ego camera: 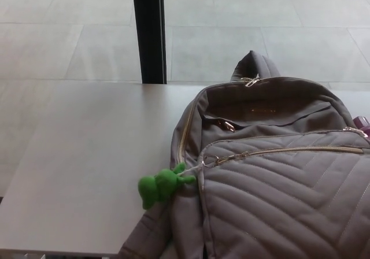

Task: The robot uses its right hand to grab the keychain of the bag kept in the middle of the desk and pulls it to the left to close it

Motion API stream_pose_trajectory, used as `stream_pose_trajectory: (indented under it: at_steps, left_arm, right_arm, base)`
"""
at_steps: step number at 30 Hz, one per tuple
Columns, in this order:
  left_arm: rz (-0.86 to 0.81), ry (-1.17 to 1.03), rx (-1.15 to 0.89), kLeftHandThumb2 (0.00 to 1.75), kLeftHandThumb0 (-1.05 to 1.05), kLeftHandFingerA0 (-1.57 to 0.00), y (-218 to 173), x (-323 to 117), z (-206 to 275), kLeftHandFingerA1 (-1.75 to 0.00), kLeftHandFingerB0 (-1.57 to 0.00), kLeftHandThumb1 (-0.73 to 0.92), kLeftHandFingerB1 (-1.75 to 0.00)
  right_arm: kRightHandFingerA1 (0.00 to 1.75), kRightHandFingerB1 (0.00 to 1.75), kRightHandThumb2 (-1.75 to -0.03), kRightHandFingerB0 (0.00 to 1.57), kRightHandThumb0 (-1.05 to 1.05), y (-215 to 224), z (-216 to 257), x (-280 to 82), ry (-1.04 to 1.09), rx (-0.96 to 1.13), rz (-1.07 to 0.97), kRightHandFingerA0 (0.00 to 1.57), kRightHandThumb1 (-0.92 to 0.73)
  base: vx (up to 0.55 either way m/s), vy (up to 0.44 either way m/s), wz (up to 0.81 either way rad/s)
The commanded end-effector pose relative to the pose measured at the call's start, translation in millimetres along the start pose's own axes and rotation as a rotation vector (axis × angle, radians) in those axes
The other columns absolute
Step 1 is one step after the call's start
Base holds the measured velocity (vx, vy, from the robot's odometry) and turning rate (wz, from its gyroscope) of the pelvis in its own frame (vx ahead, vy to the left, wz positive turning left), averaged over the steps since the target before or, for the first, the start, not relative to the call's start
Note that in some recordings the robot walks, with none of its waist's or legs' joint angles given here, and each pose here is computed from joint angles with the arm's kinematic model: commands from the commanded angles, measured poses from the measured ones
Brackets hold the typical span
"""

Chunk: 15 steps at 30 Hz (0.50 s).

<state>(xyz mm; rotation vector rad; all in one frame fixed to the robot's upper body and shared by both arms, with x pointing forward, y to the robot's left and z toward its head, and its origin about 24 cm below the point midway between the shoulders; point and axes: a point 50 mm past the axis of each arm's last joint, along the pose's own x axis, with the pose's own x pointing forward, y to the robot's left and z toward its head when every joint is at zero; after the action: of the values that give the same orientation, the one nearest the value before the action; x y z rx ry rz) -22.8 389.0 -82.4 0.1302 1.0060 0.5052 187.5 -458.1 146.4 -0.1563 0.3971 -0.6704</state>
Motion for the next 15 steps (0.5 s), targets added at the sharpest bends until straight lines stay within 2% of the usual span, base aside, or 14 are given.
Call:
stream_pose_trajectory:
  at_steps: [1,2,3,4,5,6,8,9,10,12,13,14,15]
  left_arm:
    - [0.023,0.011,-0.027,0.67,-0.6,-0.73,11.8,-6.1,-4.8,-0.57,-0.56,0.89,-0.46]
    - [0.02,0.007,-0.024,0.67,-0.61,-0.72,10.3,-4.8,-3.2,-0.56,-0.54,0.89,-0.45]
    - [0.016,0.008,-0.006,0.67,-0.6,-0.73,8.2,-3.1,-2.0,-0.51,-0.5,0.9,-0.43]
    - [0.013,0.011,0.003,0.67,-0.6,-0.73,7.4,-3.2,-2.7,-0.51,-0.5,0.9,-0.43]
    - [0.008,0.013,0.01,0.67,-0.59,-0.72,6.6,-3.6,-3.7,-0.51,-0.47,0.9,-0.42]
    - [-0.001,0.016,0.022,0.67,-0.59,-0.73,5.3,-4.1,-4.8,-0.54,-0.47,0.9,-0.43]
    - [-0.009,0.019,0.028,0.67,-0.59,-0.73,4.6,-5.3,-6.8,-0.54,-0.47,0.9,-0.43]
    - [-0.024,0.018,0.037,0.67,-0.61,-0.72,4.5,-6.4,-8.0,-0.56,-0.47,0.9,-0.44]
    - [-0.017,0.026,0.033,0.66,-0.63,-0.76,4.9,-7.3,-10.4,-0.55,-0.48,0.88,-0.43]
    - [-0.018,0.025,0.034,0.66,-0.63,-0.76,5.3,-8.1,-11.2,-0.55,-0.48,0.88,-0.43]
    - [-0.019,0.026,0.03,0.66,-0.64,-0.74,6.3,-8.9,-12.1,-0.54,-0.47,0.88,-0.43]
    - [-0.023,0.036,0.018,0.66,-0.63,-0.73,7.7,-10.3,-14.4,-0.54,-0.47,0.87,-0.43]
    - [-0.024,0.044,0.025,0.66,-0.64,-0.73,8.5,-11.3,-15.9,-0.53,-0.46,0.87,-0.43]
  right_arm:
    - [1.33,0.84,-0.63,0.4,-0.41,-55.7,-155.5,-41.9,0.251,0.494,-0.493,0.58,-0.73]
    - [1.39,0.93,-0.65,0.51,-0.37,-46.5,-166.8,-41.7,0.311,0.449,-0.497,0.65,-0.7]
    - [1.45,0.81,-0.67,0.4,-0.32,-35.8,-182.5,-43.4,0.361,0.395,-0.469,0.83,-0.67]
    - [1.45,0.81,-0.67,0.4,-0.32,-34.5,-188.5,-46.0,0.375,0.378,-0.46,0.83,-0.67]
    - [1.22,0.7,-0.64,0.29,-0.33,-31.8,-195.7,-49.6,0.396,0.342,-0.443,0.63,-0.69]
    - [1.23,0.73,-0.64,0.36,-0.32,-24.7,-210.2,-56.0,0.435,0.277,-0.41,0.61,-0.69]
    - [1.23,0.73,-0.64,0.36,-0.32,-26.2,-216.2,-60.5,0.446,0.254,-0.41,0.61,-0.69]
    - [1.2,0.85,-0.68,0.51,-0.32,-24.8,-221.3,-66.1,0.458,0.219,-0.388,0.68,-0.67]
    - [1.04,0.75,-0.66,0.44,-0.29,-18.0,-229.7,-71.3,0.489,0.184,-0.339,0.55,-0.61]
    - [1.04,0.75,-0.66,0.44,-0.29,-17.8,-233.8,-76.2,0.498,0.173,-0.323,0.55,-0.61]
    - [1.03,0.7,-0.62,0.37,-0.27,-17.5,-238.7,-78.2,0.522,0.154,-0.314,0.56,-0.61]
    - [0.97,0.69,-0.62,0.38,-0.28,-18.9,-242.9,-82.0,0.543,0.129,-0.306,0.55,-0.62]
    - [0.92,0.65,-0.61,0.32,-0.28,-21.1,-245.2,-85.2,0.552,0.12,-0.302,0.56,-0.63]
  base:
    - [0.0,0.0,0.0]
    - [0.0,0.0,0.0]
    - [0.0,0.0,0.0]
    - [0.0,0.0,0.0]
    - [0.0,0.0,0.0]
    - [0.0,0.0,0.0]
    - [0.0,0.0,0.0]
    - [0.0,0.0,0.0]
    - [0.0,0.0,0.0]
    - [0.0,0.0,0.0]
    - [0.0,0.0,0.0]
    - [0.0,0.0,0.0]
    - [0.0,0.0,0.0]
